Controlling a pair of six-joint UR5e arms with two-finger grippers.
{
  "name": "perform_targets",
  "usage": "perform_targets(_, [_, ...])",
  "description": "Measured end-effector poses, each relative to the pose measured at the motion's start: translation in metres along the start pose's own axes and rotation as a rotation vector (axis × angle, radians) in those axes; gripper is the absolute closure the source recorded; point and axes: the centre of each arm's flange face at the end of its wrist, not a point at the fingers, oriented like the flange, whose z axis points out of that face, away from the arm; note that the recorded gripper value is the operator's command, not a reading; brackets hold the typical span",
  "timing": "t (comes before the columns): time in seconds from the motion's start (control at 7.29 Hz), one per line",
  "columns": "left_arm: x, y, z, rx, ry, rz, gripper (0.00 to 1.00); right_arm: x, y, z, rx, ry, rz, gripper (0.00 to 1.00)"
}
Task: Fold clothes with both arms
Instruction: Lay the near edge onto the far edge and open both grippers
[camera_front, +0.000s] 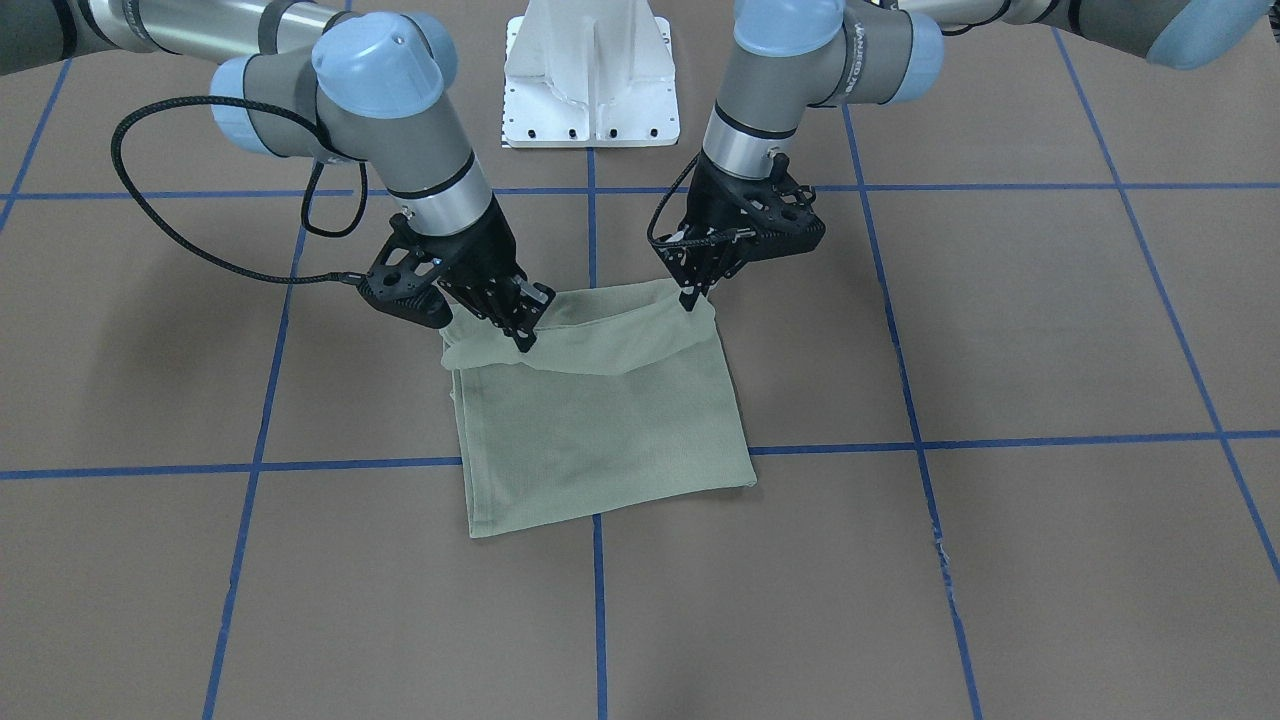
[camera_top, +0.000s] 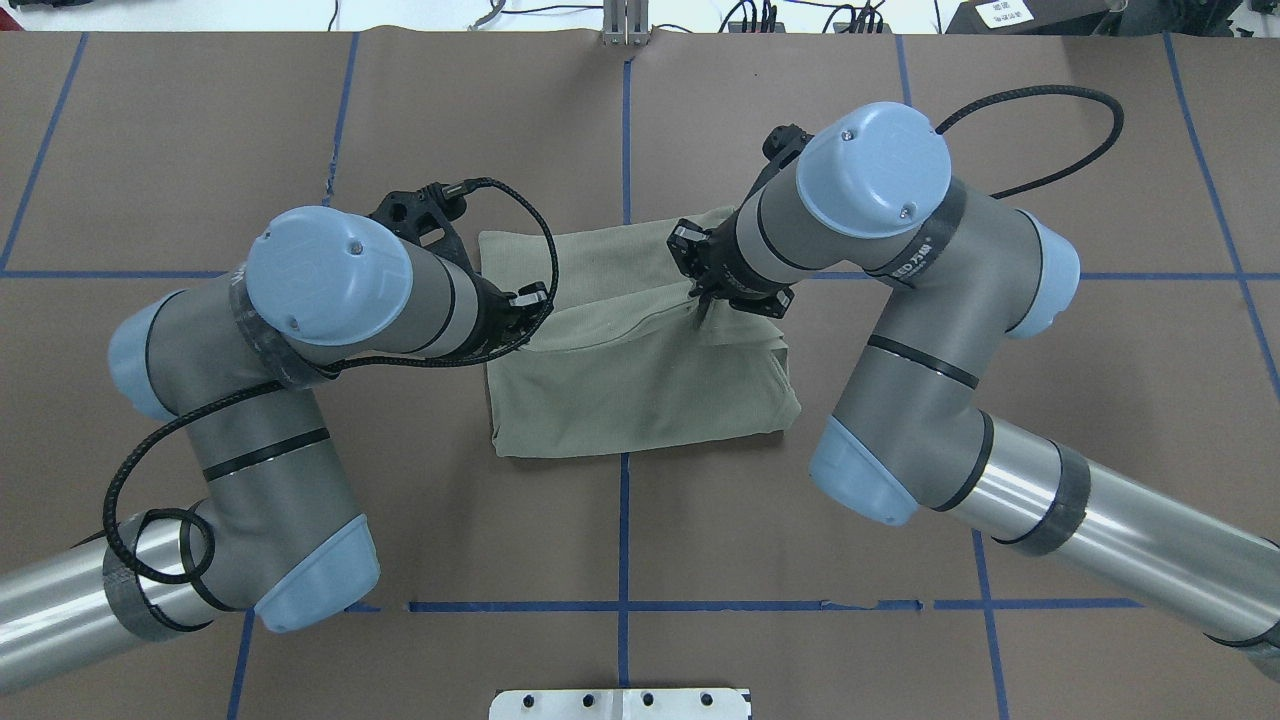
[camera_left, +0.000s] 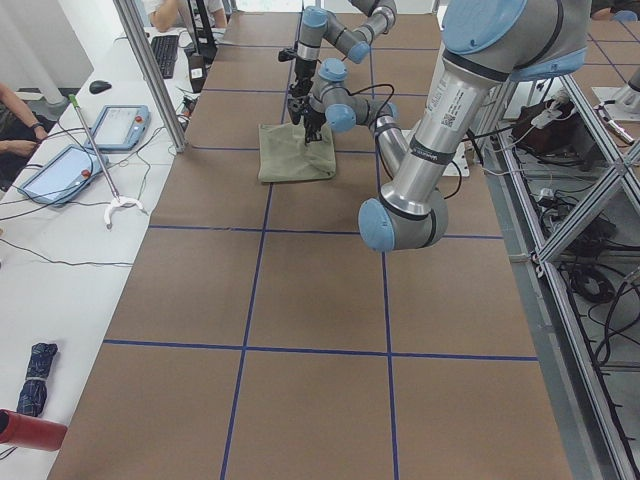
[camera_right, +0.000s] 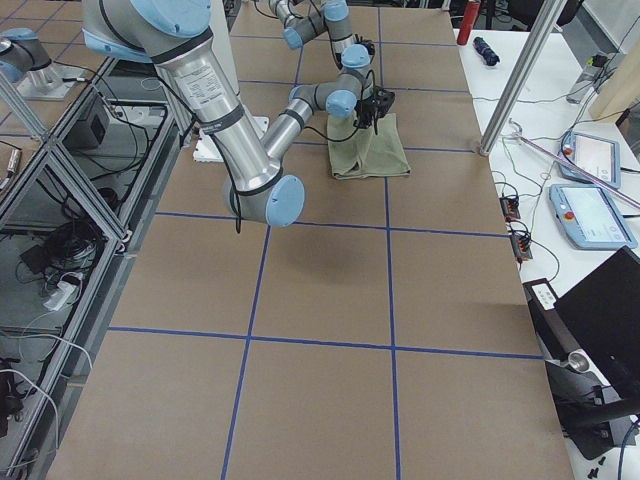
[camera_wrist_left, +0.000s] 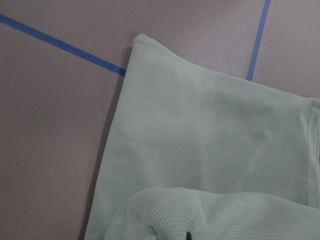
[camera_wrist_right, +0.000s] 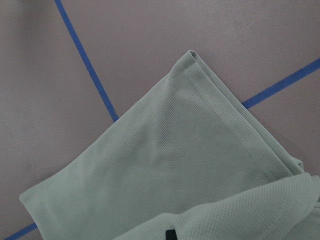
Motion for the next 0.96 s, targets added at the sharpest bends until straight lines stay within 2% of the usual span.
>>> perform_targets(0.27, [0.005,-0.03,0.008,0.035,-0.01,0.012,1.0,-0.017,-0.014,0.015,0.012,0.02,0.017,1.0])
perform_targets(0.41, [0.011,-0.04,0.017,0.046,-0.01,0.012,0.8,-0.022,-0.017,0.017,0.015,0.024,0.022,0.91])
perform_targets(0.55, [0.015,-0.051,0.026,0.057,-0.013,0.007,0.25,-0.027,-0.02,0.018,0.019,0.025,0.025,0.01])
perform_targets(0.69, [0.017,-0.07,0.034,0.076,-0.024,-0.005,0.0,-0.033,-0.03,0.024,0.028,0.026,0.03,0.0])
perform_targets(0.96, [0.012,-0.127,0.036,0.113,-0.047,-0.007,0.0,-0.044,-0.066,0.039,0.058,0.004,0.047,0.0])
